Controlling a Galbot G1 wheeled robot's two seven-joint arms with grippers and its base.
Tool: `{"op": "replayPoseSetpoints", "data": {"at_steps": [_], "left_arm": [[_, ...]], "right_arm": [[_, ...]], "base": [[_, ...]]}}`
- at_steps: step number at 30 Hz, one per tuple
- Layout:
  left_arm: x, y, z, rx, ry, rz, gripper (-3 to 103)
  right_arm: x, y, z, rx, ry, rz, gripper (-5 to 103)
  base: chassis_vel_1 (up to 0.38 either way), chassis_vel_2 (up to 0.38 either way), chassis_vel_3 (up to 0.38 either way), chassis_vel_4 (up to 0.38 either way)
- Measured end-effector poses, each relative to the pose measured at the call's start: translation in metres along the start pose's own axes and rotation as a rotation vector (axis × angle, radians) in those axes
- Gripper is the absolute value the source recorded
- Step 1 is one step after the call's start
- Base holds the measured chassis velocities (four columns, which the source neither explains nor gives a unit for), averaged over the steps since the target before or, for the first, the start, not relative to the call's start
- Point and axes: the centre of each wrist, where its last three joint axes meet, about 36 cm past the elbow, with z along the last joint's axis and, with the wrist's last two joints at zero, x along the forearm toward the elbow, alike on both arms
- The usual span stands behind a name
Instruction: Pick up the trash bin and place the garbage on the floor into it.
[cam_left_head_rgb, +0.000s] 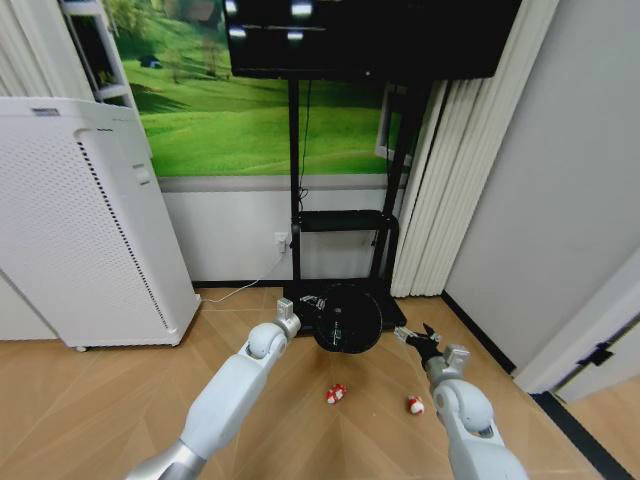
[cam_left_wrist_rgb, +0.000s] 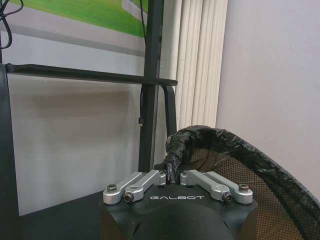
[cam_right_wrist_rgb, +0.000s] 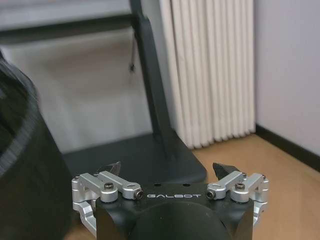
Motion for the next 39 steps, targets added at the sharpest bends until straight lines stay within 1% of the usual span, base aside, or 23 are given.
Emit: {"op": "replayPoseSetpoints", "data": {"at_steps": [3,6,9,10,11,13,14,16,17,18,19,20,22,23,24,25,26,27,28,29,30,34,39], "left_arm": [[0.002,0.002,-0.001,0.001,-0.003,-0.009,7],[0.002,0.002,-0.002,0.001,-0.004,-0.013,7],[0.001,0.001,-0.002,0.003,-0.005,-0.012,7],[0.001,0.001,-0.002,0.003,-0.005,-0.012,7],[0.001,-0.001,-0.002,0.005,-0.006,-0.008,7],[-0.001,-0.003,-0.002,0.006,-0.006,-0.003,7],[-0.001,-0.003,-0.002,0.006,-0.006,-0.003,7],[-0.002,-0.005,-0.002,0.007,-0.005,0.001,7],[-0.002,-0.005,-0.002,0.007,-0.005,0.001,7],[-0.002,-0.006,-0.001,0.008,-0.003,0.002,7],[-0.002,-0.008,0.0,0.009,-0.001,0.003,7],[-0.002,-0.008,0.0,0.009,-0.001,0.003,7],[0.0,-0.008,0.002,0.01,0.001,0.003,7],[0.0,-0.008,0.002,0.01,0.001,0.003,7],[0.002,-0.008,0.002,0.01,0.003,0.001,7],[0.004,-0.007,0.003,0.009,0.004,-0.002,7],[0.006,-0.006,0.003,0.009,0.005,-0.004,7],[0.006,-0.006,0.003,0.009,0.005,-0.004,7],[0.007,-0.006,0.004,0.011,0.006,-0.006,7],[0.007,-0.006,0.005,0.013,0.007,-0.007,7],[0.007,-0.006,0.005,0.013,0.007,-0.007,7],[0.009,-0.006,0.006,0.02,0.006,-0.009,7],[0.012,-0.004,0.007,0.022,0.005,-0.016,7]], "right_arm": [[0.001,-0.008,0.025,0.01,0.105,0.035,100],[0.005,-0.011,0.042,0.014,0.172,0.013,100],[0.008,-0.012,0.069,0.002,0.247,-0.086,100],[0.008,-0.012,0.069,0.002,0.247,-0.086,100],[0.008,-0.011,0.082,-0.032,0.278,-0.158,100],[0.006,-0.006,0.098,-0.095,0.32,-0.243,100],[0.006,-0.006,0.098,-0.095,0.32,-0.243,100],[-0.004,0.005,0.117,-0.142,0.361,-0.323,100],[-0.004,0.005,0.117,-0.142,0.361,-0.323,100],[-0.011,0.009,0.126,-0.146,0.363,-0.365,100],[-0.02,0.014,0.134,-0.128,0.357,-0.42,100],[-0.02,0.014,0.134,-0.128,0.357,-0.42,100],[-0.035,0.017,0.143,-0.057,0.361,-0.535,100],[-0.035,0.017,0.143,-0.057,0.361,-0.535,100],[-0.043,0.016,0.146,-0.002,0.358,-0.599,100],[-0.053,0.011,0.153,0.08,0.358,-0.67,100],[-0.062,0.007,0.157,0.141,0.36,-0.713,100],[-0.062,0.007,0.157,0.141,0.36,-0.713,100],[-0.071,0.004,0.159,0.201,0.365,-0.75,100],[-0.078,0.003,0.161,0.233,0.376,-0.766,100],[-0.078,0.003,0.161,0.233,0.376,-0.766,100],[-0.097,0.009,0.169,0.279,0.41,-0.787,100],[-0.121,0.028,0.171,0.347,0.442,-0.786,100]], "base": [[0.043,0.071,-0.052,-0.059],[0.077,0.065,-0.039,-0.062],[0.037,0.042,-0.005,-0.009],[0.0,0.0,0.0,0.0],[0.0,0.0,0.0,0.0],[0.0,0.0,0.0,0.0],[0.0,0.0,0.0,0.0],[0.0,0.0,0.0,0.0],[0.0,0.0,0.0,0.0],[0.0,0.0,0.0,0.0],[0.0,0.0,0.0,0.0],[0.0,0.0,0.0,0.0],[0.0,0.0,0.0,0.0],[0.0,0.0,0.0,0.0],[0.0,0.0,0.0,0.0],[0.0,0.0,0.0,0.0],[0.0,0.0,0.0,0.0],[0.0,0.0,0.0,0.0],[0.0,0.0,0.0,0.0],[0.0,0.0,0.0,0.0],[0.0,0.0,0.0,0.0],[0.0,0.0,0.0,0.0],[0.0,0.0,0.0,0.0]]}}
